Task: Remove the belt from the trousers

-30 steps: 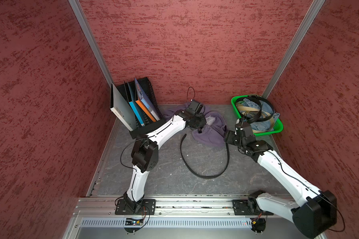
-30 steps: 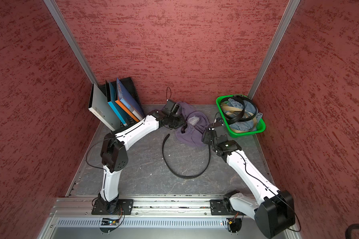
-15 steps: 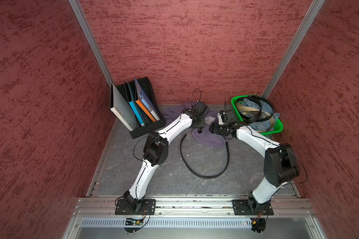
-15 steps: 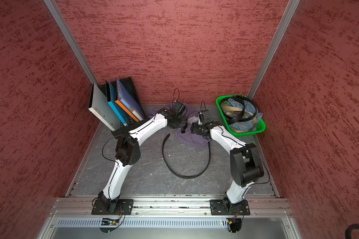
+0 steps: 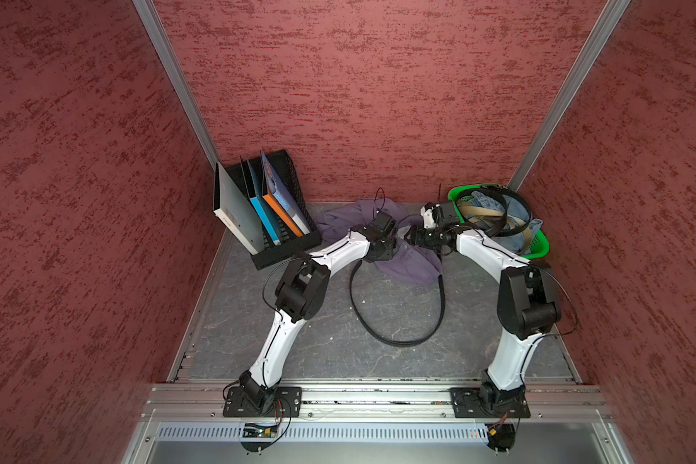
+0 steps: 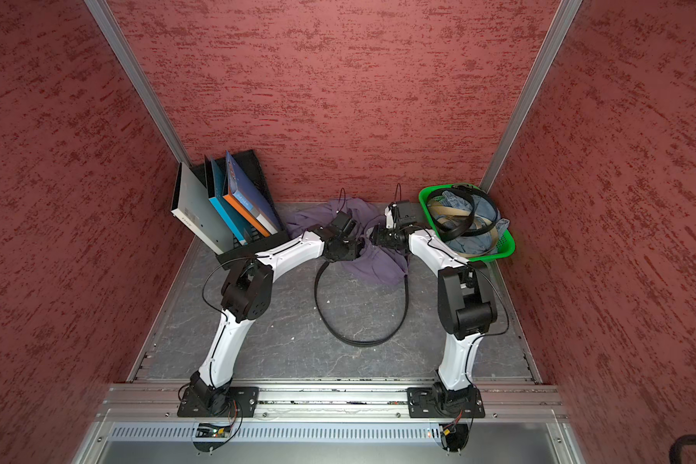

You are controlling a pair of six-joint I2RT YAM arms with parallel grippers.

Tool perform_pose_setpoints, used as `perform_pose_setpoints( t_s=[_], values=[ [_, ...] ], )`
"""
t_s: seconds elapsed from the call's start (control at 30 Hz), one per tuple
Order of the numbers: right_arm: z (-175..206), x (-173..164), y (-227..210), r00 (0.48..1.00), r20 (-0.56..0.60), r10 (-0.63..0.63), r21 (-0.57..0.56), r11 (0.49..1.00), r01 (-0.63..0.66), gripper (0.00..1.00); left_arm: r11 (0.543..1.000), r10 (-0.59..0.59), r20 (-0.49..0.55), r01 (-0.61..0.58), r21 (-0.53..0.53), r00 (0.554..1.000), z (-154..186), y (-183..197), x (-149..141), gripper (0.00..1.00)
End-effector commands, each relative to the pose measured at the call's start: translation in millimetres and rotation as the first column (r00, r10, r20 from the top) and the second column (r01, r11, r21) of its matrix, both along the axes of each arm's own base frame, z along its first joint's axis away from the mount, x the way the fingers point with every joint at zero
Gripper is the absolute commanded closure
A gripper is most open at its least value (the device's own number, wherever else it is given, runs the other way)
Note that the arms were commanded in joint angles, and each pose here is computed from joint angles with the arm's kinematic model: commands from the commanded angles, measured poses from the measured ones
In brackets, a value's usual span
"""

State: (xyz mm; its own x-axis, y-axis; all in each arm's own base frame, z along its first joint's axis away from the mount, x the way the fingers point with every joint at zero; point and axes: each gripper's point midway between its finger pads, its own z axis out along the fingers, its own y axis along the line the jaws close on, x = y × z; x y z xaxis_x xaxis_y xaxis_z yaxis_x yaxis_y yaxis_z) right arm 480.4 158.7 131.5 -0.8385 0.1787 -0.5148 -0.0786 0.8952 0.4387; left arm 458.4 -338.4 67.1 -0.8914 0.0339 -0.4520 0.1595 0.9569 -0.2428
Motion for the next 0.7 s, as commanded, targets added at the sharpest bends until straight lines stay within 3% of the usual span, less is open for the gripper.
perform_pose_setpoints(
  t_s=[0.0, 0.23, 0.67],
  values=[
    [-3.4, 5.6, 2.3, 0.999, -0.007, 0.038, 0.026, 0.999, -0.038, 0.41, 0.993, -0.070, 0.125, 0.081, -0.083, 0.990, 50.2, -8.5, 11.8, 0.68],
    [-23.5, 11.1, 2.1, 0.997, -0.051, 0.057, 0.028, 0.998, -0.056, 0.51, 0.977, -0.147, 0.135, 0.165, -0.137, 0.980, 69.4, -21.8, 11.2, 0.66],
    [-28.4, 17.3, 2.6, 0.995, -0.066, 0.068, 0.041, 0.997, -0.066, 0.52, 0.981, -0.160, 0.045, 0.164, -0.107, 0.986, 31.4, -24.7, 18.4, 0.67]
  ],
)
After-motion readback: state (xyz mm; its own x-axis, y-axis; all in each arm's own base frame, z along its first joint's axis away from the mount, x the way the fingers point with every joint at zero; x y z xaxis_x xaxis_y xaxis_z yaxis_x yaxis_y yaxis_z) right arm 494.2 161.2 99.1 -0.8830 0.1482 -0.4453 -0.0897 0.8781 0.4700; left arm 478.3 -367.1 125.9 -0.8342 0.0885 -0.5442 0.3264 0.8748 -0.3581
